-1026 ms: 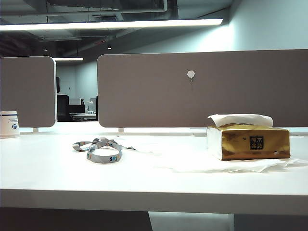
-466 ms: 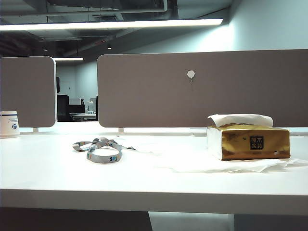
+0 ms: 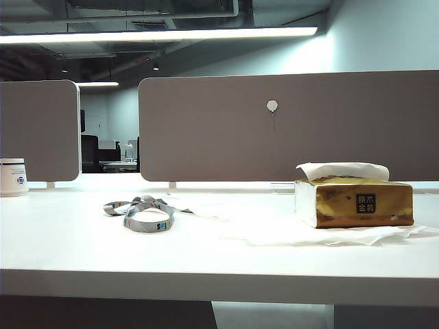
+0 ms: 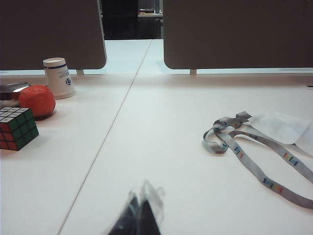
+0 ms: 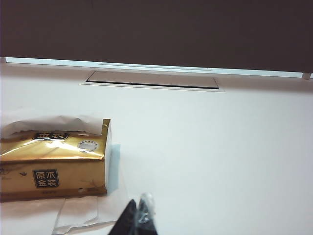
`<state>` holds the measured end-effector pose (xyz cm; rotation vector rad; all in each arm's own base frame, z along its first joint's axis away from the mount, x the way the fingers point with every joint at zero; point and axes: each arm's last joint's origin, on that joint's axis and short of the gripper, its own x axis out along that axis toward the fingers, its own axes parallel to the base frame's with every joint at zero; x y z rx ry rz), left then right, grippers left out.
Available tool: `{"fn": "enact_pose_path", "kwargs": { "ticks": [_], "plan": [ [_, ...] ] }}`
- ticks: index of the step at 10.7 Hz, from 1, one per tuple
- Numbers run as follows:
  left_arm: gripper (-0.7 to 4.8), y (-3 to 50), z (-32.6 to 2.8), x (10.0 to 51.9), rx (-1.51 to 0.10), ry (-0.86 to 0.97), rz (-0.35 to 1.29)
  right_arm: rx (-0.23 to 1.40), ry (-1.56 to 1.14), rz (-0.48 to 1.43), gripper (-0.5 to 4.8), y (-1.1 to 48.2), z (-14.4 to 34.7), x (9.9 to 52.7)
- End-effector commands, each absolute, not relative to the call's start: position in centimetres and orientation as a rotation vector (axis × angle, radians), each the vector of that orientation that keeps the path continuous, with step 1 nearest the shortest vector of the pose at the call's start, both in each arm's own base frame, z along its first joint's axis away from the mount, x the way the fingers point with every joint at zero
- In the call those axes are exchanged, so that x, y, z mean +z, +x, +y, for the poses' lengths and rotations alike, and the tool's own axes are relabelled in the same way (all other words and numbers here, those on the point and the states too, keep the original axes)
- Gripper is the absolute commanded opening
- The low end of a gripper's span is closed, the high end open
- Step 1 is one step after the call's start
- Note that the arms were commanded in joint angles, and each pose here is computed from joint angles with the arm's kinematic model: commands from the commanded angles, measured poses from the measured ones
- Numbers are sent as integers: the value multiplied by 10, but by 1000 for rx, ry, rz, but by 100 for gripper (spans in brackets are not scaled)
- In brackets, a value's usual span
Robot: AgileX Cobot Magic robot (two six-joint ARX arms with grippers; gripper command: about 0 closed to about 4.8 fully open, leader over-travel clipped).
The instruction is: Pull out a tissue from the tissue box and use it to cover the ID card on the tabletop.
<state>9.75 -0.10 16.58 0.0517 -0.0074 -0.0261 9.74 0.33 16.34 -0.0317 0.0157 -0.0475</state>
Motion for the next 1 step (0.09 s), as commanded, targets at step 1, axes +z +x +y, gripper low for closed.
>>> {"fn": "enact_pose_path", "kwargs": {
  "ticks": [1],
  "plan": [
    [-5,97,-1,168,-24,52,-22,-51,-27,2,-5,98,3,164]
  ]
}}
